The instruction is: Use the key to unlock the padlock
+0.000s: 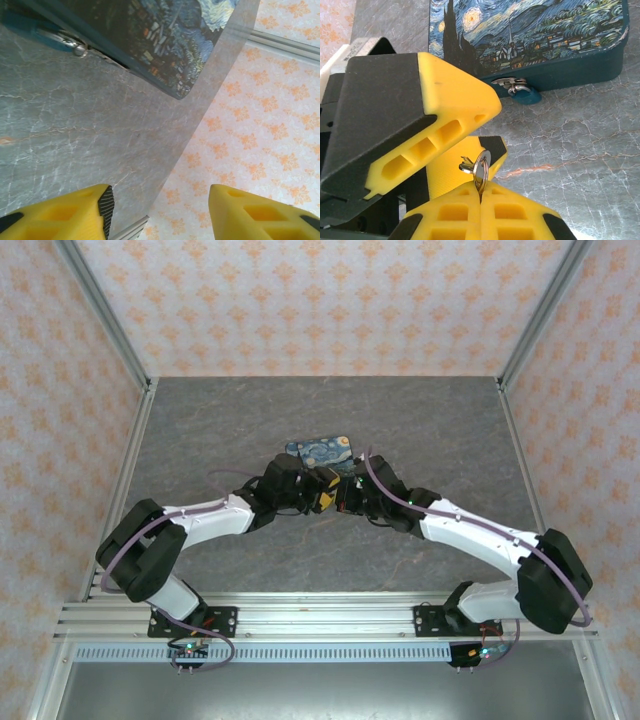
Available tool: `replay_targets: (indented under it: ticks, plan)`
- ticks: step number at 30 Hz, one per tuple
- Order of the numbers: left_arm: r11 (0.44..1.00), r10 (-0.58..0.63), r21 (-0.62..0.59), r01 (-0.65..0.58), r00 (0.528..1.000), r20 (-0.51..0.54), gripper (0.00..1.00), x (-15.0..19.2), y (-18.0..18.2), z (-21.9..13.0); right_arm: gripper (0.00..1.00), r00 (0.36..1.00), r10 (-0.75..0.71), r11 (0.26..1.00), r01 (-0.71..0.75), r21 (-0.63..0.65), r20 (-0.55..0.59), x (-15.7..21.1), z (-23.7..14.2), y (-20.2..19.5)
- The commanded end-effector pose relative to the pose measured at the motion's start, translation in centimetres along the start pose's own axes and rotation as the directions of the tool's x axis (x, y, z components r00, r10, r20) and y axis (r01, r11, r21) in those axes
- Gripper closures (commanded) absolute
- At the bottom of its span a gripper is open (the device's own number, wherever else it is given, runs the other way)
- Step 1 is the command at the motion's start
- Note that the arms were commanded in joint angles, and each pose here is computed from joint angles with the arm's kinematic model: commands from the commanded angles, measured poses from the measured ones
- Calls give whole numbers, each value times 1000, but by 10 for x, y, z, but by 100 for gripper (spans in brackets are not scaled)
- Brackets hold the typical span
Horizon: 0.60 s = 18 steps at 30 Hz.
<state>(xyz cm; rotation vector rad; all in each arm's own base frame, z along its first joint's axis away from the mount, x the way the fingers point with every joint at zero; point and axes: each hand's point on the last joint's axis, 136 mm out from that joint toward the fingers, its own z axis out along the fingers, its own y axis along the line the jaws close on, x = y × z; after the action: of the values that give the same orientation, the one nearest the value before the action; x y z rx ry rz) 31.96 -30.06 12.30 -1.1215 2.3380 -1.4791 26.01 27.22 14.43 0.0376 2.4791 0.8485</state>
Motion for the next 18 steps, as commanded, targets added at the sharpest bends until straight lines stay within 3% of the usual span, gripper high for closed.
replay_targets:
  ticks: [1,18]
  plan:
    - [1000,-2,29,2,1000,19,52,0,-11,2,100,1000,6,1000,-5,-26,27,-10,-1,9]
    - [1000,-5,-3,5,1000,30,80,-3,0,3,100,999,22,999,-21,-28,36,-12,-1,1]
